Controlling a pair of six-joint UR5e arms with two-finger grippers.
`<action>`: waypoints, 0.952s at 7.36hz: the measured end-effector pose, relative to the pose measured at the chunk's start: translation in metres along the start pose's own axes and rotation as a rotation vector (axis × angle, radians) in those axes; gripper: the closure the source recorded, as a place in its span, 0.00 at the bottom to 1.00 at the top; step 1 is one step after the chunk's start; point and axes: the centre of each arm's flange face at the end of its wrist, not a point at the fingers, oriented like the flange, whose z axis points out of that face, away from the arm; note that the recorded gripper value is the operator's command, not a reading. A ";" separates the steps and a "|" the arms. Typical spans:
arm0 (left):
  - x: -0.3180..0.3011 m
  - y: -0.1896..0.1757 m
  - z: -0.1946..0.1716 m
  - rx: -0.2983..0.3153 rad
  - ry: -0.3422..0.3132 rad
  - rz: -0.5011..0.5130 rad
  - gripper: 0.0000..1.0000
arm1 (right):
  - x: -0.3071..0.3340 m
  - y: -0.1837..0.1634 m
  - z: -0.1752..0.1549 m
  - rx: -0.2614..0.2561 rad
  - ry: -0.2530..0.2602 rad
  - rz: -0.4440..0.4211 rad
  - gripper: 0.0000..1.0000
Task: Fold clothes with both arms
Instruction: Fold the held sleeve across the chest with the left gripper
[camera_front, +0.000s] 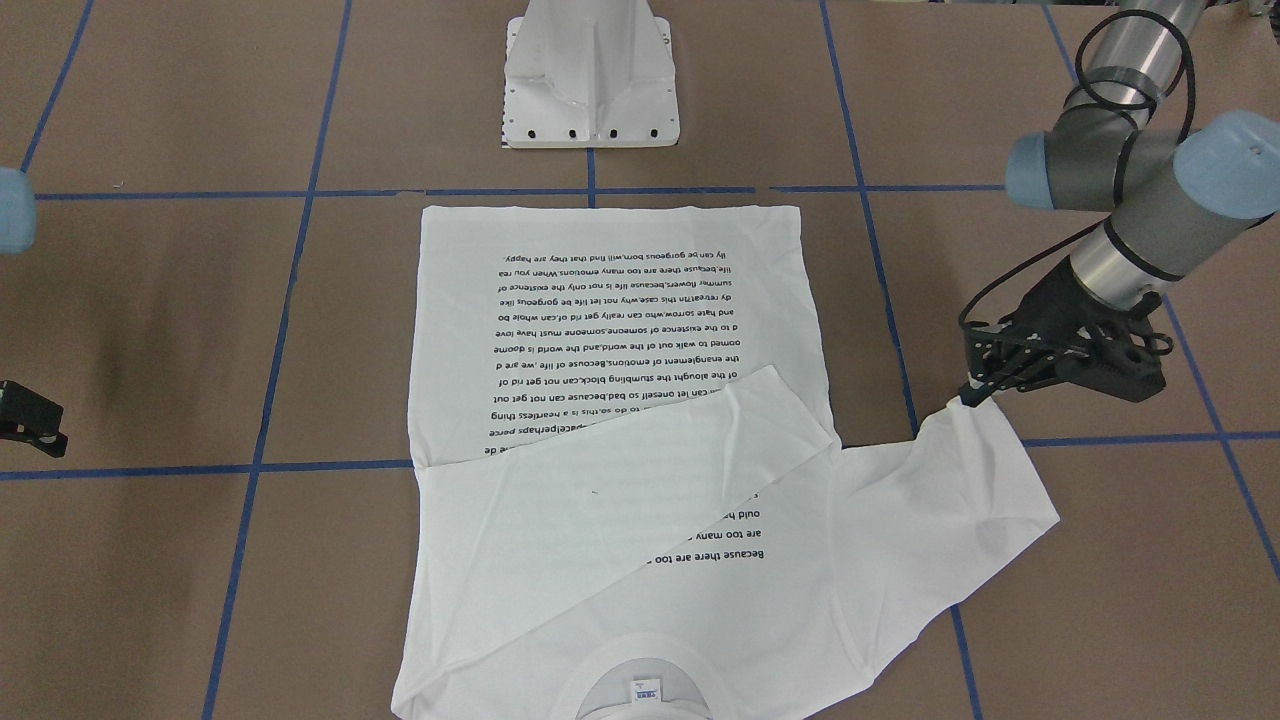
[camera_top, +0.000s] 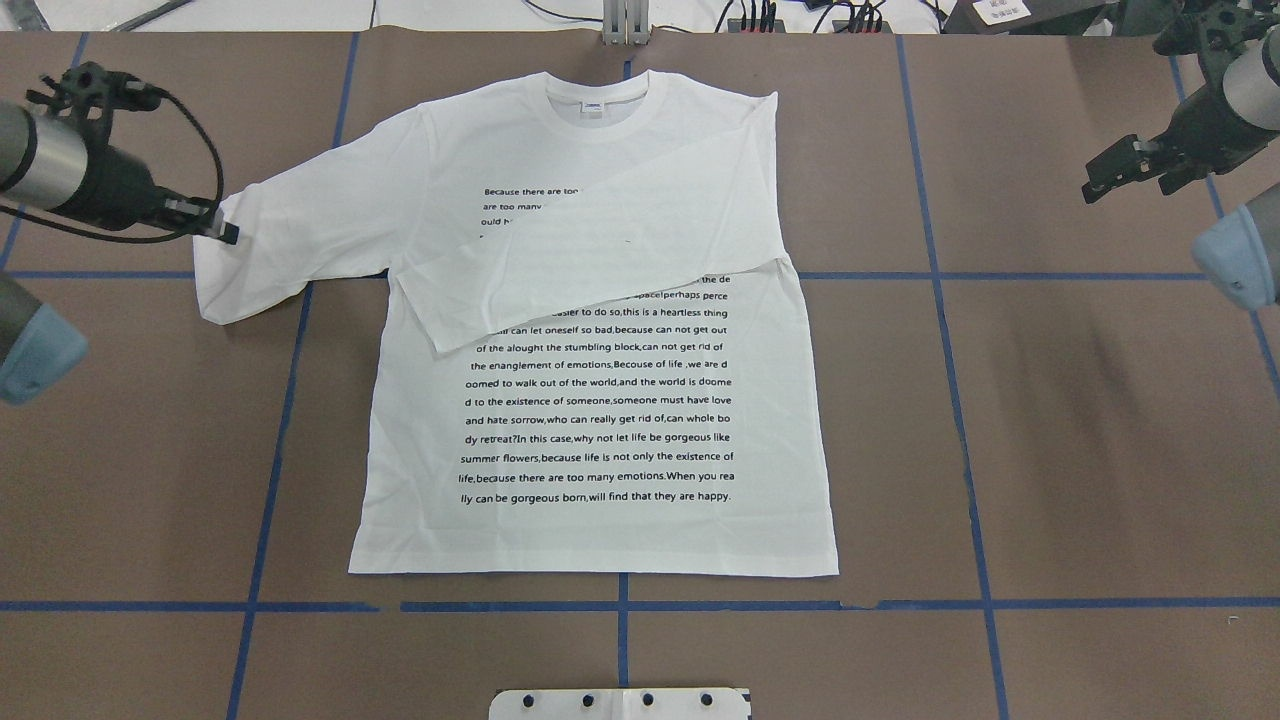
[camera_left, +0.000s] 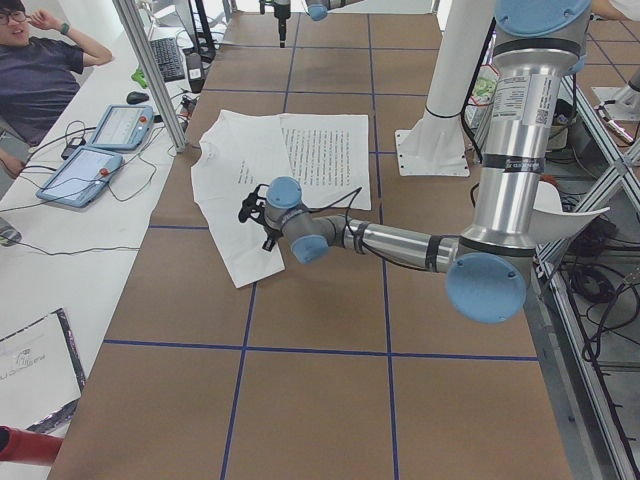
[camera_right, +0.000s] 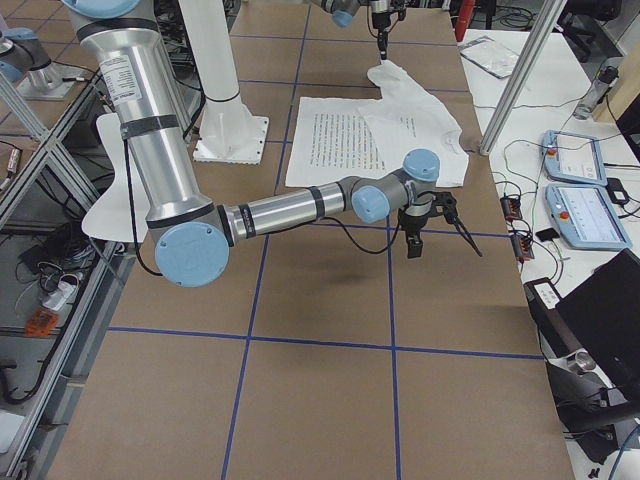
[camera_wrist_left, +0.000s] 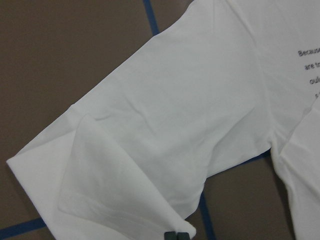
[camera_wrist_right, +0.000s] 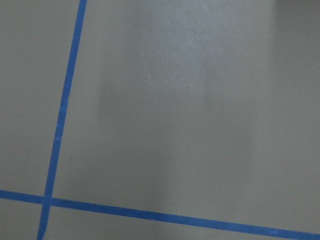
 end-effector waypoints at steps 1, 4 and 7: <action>0.058 -0.008 0.013 -0.023 0.033 -0.052 1.00 | 0.000 0.000 0.000 -0.001 0.001 0.001 0.00; 0.198 -0.013 0.044 -0.066 0.121 -0.180 1.00 | 0.001 0.000 0.001 -0.002 0.001 0.002 0.00; 0.289 0.000 0.082 -0.095 0.152 -0.217 1.00 | -0.002 -0.002 0.000 0.000 -0.002 0.002 0.00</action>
